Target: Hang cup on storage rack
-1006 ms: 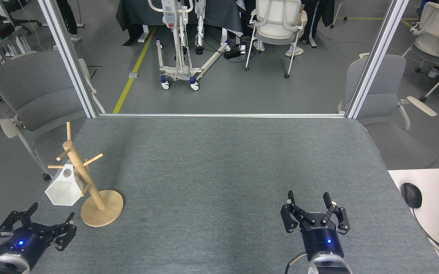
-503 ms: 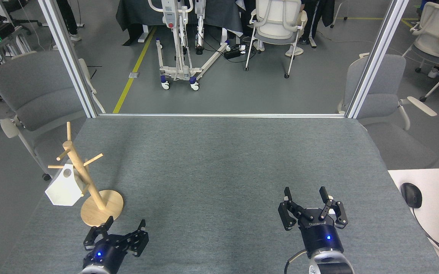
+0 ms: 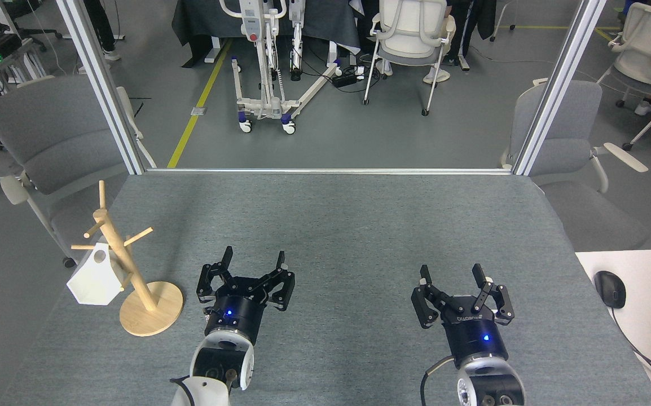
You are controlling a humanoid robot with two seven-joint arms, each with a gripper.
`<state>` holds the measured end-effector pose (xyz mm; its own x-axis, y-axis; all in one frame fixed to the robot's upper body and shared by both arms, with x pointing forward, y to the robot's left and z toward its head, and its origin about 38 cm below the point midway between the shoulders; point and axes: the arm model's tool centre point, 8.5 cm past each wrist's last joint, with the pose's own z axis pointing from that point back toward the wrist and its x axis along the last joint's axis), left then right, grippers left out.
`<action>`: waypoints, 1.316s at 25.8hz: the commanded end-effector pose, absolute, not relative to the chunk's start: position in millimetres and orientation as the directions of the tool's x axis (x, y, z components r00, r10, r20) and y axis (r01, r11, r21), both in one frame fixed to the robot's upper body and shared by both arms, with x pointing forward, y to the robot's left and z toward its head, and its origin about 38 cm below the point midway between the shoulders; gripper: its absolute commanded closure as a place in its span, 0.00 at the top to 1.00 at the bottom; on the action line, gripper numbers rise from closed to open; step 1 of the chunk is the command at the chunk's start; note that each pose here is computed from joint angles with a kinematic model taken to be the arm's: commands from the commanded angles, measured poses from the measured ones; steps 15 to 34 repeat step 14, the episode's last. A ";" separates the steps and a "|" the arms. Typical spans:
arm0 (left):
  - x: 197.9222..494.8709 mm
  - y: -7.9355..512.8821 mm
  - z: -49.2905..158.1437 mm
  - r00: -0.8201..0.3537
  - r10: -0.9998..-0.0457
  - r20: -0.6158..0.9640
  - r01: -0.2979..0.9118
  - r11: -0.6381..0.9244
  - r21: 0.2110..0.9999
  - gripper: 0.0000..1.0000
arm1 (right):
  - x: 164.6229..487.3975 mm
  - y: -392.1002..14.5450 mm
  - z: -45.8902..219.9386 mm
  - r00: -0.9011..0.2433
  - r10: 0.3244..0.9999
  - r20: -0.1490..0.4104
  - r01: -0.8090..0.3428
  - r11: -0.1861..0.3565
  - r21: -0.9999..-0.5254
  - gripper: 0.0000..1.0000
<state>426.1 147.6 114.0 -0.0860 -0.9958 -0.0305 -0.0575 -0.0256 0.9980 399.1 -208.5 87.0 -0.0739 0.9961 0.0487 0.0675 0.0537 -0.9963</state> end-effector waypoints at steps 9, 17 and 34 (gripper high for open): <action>380.1 141.9 113.7 -0.114 -0.993 -0.004 -0.048 0.002 0.999 0.99 | 405.3 -222.6 93.9 -0.021 0.998 0.058 0.085 0.060 -0.995 0.99; 380.9 140.6 112.9 -0.118 -0.993 -0.002 -0.045 0.003 0.999 0.99 | 400.6 -222.5 91.3 -0.020 0.998 0.061 0.088 0.062 -0.994 0.99; 380.9 140.6 112.9 -0.118 -0.993 -0.002 -0.045 0.003 0.999 0.99 | 400.6 -222.5 91.3 -0.020 0.998 0.061 0.088 0.062 -0.994 0.99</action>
